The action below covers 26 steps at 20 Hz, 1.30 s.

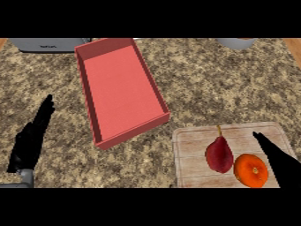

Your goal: Pick the squash from the cutting board and place it in the cardboard box

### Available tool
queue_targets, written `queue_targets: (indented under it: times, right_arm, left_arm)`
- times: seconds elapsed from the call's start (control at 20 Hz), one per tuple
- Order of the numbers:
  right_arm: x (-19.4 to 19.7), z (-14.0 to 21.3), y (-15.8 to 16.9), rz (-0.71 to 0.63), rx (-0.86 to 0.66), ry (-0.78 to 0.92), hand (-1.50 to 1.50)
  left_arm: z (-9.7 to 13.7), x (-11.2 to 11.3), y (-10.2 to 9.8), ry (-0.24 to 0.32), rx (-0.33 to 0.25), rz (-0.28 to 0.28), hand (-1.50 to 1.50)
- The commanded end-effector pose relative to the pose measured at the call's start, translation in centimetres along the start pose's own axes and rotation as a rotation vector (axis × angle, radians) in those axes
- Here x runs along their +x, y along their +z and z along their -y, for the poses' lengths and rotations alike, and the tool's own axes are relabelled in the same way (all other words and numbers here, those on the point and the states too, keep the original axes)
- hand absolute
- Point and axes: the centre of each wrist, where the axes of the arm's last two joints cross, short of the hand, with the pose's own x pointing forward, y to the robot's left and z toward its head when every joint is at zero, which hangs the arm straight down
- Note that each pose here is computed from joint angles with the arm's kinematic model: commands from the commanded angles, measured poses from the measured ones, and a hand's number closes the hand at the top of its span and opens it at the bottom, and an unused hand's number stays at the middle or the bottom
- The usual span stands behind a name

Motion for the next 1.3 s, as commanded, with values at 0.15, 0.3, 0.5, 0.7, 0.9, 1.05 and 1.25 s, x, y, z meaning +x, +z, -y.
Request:
queue_targets:
  times: [0.15, 0.3, 0.5, 0.7, 0.9, 1.05, 1.25]
  right_arm:
    - [-0.6, -0.9, -0.9, 0.000, 0.005, 0.011, -1.50]
    - [-1.0, -2.4, -1.3, 0.013, 0.019, 0.015, -1.50]
    - [-2.0, -2.0, -3.4, -0.028, 0.070, 0.055, -1.50]
    - [-0.5, -2.1, -1.5, 0.015, 0.063, -0.022, 1.50]
    - [0.3, -2.8, -2.9, 0.028, -0.120, 0.090, 1.50]
    - [-1.0, -1.0, -2.0, 0.030, -0.174, 0.143, 1.50]
    - [-1.9, -1.6, -1.9, 0.056, -0.234, 0.147, 1.50]
  left_arm:
    - [-0.3, -0.4, 0.4, 0.005, 0.003, -0.004, 0.00]
    - [0.2, -0.3, 0.2, 0.002, 0.003, -0.003, 0.00]
    - [-0.1, -0.7, 1.2, 0.004, -0.018, 0.007, 0.00]
    - [0.8, 1.4, 1.4, -0.009, 0.002, -0.001, 0.00]
    - [-0.1, -0.4, -0.2, 0.000, -0.010, -0.005, 0.00]
    - [-0.3, 0.0, -0.2, -0.009, -0.004, -0.004, 0.00]
    - [-0.7, -0.5, 0.8, -0.004, 0.001, -0.011, 0.00]
